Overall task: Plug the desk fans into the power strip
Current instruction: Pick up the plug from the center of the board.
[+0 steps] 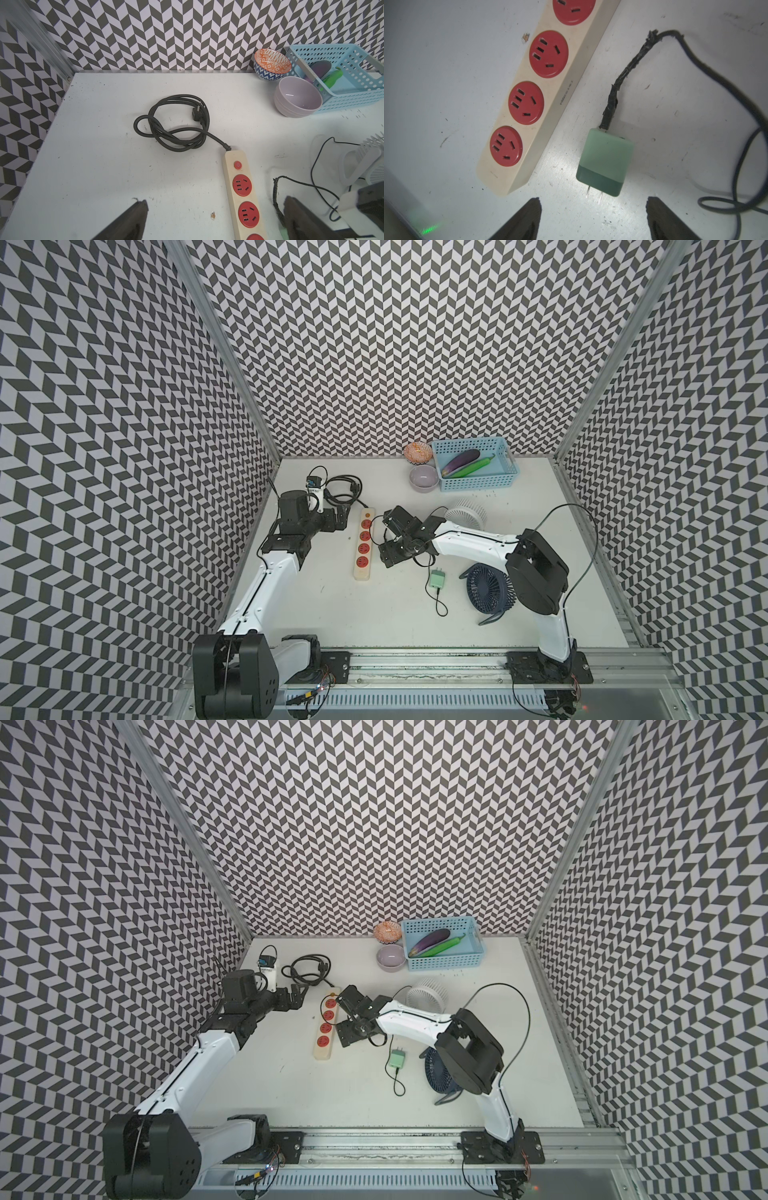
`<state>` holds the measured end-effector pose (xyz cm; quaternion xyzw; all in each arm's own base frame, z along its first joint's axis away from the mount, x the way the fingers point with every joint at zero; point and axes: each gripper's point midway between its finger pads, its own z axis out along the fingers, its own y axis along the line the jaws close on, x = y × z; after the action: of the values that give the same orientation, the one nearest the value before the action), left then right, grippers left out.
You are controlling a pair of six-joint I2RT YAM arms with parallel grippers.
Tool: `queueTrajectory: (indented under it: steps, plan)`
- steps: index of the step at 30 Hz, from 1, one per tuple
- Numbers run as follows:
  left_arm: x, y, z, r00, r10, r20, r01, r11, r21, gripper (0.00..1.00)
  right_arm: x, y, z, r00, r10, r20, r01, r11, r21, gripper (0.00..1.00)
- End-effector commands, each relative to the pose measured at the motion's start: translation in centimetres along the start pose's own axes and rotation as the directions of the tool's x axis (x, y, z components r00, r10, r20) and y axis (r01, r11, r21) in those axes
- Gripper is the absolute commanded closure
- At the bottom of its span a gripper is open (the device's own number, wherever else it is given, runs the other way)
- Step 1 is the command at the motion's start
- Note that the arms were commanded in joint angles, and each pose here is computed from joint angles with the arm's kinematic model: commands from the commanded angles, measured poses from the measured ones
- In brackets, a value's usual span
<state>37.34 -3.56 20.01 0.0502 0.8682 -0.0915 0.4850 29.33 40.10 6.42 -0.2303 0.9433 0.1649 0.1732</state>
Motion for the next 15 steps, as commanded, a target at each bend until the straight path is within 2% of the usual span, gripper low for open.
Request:
queueTrajectory:
  steps: [1,15]
  plan:
    - [-0.8,-0.4,-0.2,1.000,0.000,0.032,0.000,1.000,0.016,0.00,-0.6,0.5,0.6,1.000,0.010,0.021,-0.010,1.000,0.000,0.17]
    - [-0.8,-0.5,-0.3,0.999,0.005,0.032,-0.005,1.000,0.019,0.00,0.2,0.0,2.7,1.000,0.019,-0.008,-0.019,1.000,0.018,0.31]
